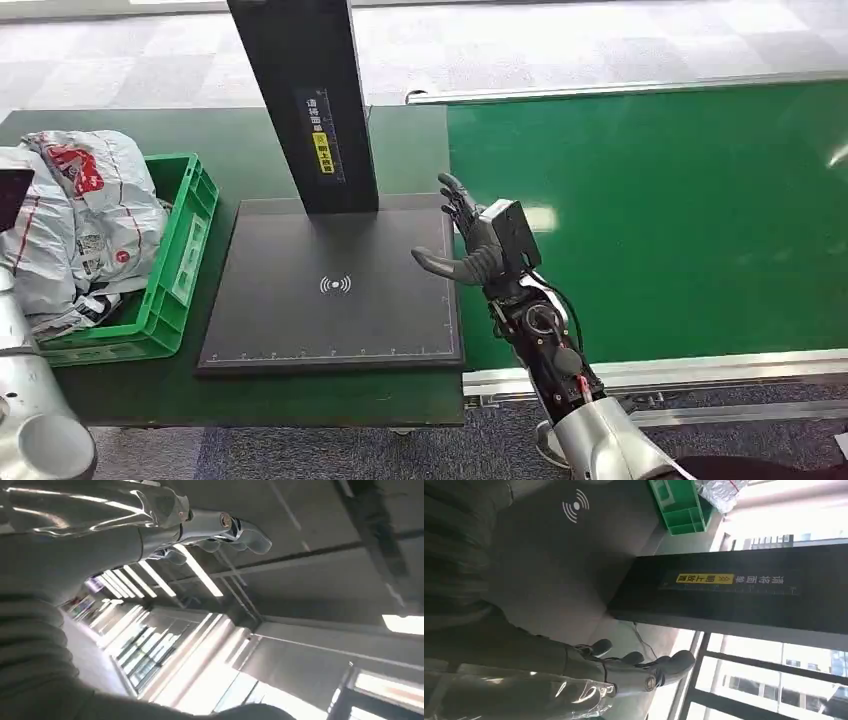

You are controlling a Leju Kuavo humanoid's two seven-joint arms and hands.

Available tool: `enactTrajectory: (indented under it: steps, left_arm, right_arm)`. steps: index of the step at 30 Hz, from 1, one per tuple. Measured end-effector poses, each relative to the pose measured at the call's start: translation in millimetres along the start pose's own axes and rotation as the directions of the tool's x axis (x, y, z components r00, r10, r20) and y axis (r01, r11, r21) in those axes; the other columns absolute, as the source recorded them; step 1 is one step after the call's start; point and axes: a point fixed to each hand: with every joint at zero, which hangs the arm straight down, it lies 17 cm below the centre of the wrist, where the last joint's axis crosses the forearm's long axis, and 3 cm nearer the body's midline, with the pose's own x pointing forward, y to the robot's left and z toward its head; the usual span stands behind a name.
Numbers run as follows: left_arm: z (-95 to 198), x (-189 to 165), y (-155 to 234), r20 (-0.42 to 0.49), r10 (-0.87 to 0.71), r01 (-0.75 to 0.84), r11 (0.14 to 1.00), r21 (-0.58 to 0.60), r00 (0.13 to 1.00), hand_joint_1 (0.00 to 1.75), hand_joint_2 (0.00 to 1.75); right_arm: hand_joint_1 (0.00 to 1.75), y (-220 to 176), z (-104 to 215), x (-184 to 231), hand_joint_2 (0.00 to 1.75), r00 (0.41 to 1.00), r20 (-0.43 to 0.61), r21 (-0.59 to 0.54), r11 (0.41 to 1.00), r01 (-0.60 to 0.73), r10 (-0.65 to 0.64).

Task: Moved the parcel from conveyor to table for the left to box.

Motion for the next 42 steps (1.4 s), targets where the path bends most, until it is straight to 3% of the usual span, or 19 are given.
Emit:
enactTrajectory:
  steps: [5,8,10,13,18,23,27,30,33,40,41,42]
  left_arm:
    - [7.8,4.8,-1.5,-0.108,0.157,-0.15,0.986,0.076,0.982,0.0,1.75]
    - [31.0,14.7,-28.2,-0.273,0.447,-0.428,0.895,0.127,0.852,0.0,1.75]
    - [57.8,49.4,-59.2,-0.323,0.603,-0.62,0.783,0.06,0.73,0.0,1.75]
    - [112.3,126.9,-87.5,-0.392,0.789,-0.859,0.512,-0.009,0.474,0.0,1.75]
    - [182.3,230.7,-95.7,-0.47,0.851,-0.971,0.23,-0.063,0.233,0.0,1.75]
    - [228.1,312.0,-88.7,-0.543,0.838,-0.989,-0.035,-0.145,0.051,0.0,1.75]
    - [246.7,339.2,-82.2,-0.575,0.818,-0.981,-0.11,-0.162,0.003,0.0,1.75]
    - [259.5,349.6,-83.0,-0.614,0.789,-0.974,-0.158,-0.164,-0.024,0.0,1.75]
    - [268.7,356.0,-83.7,-0.628,0.778,-0.967,-0.161,-0.197,-0.001,0.0,1.75]
    - [277.2,368.4,-84.8,-0.646,0.763,-0.954,-0.183,-0.238,0.015,0.0,1.75]
    - [278.8,370.9,-84.9,-0.649,0.76,-0.95,-0.188,-0.248,0.018,0.0,1.75]
    - [280.9,373.1,-85.4,-0.653,0.757,-0.948,-0.19,-0.255,0.024,0.0,1.75]
  right_arm:
    - [0.0,0.6,0.1,-0.3,1.75,1.0,-0.001,0.004,1.0,-0.01,0.01]
    - [0.0,-0.2,-0.2,1.2,1.75,1.0,0.005,0.001,1.0,-0.011,0.011]
    - [0.0,-1.1,-0.3,2.3,1.75,1.0,0.011,-0.002,1.0,-0.011,0.011]
    - [0.0,-4.5,-1.3,5.6,1.75,1.0,0.02,-0.011,1.0,-0.011,0.012]
    - [0.0,-3.3,-3.9,8.7,1.75,1.0,0.018,-0.013,1.0,-0.018,0.019]
    - [0.0,-3.6,-7.5,14.2,1.75,1.0,0.025,-0.022,1.0,-0.012,0.013]
    - [0.0,-7.6,-8.4,15.1,1.75,1.0,0.016,-0.03,1.0,-0.007,0.008]
    - [0.0,-8.8,-8.8,2.4,1.75,0.997,-0.058,-0.025,0.999,-0.043,0.042]
    - [0.0,-13.6,-10.0,-5.5,1.75,0.986,-0.097,-0.034,0.99,-0.137,0.133]
    - [0.0,-13.6,-7.6,-13.1,1.75,0.986,-0.115,-0.029,0.992,-0.124,0.12]
    - [0.0,-15.4,-7.4,-11.8,0.0,0.989,-0.108,-0.038,0.994,-0.103,0.099]
    - [0.0,-17.8,-7.1,-11.0,0.0,0.993,-0.104,-0.047,0.997,-0.067,0.062]
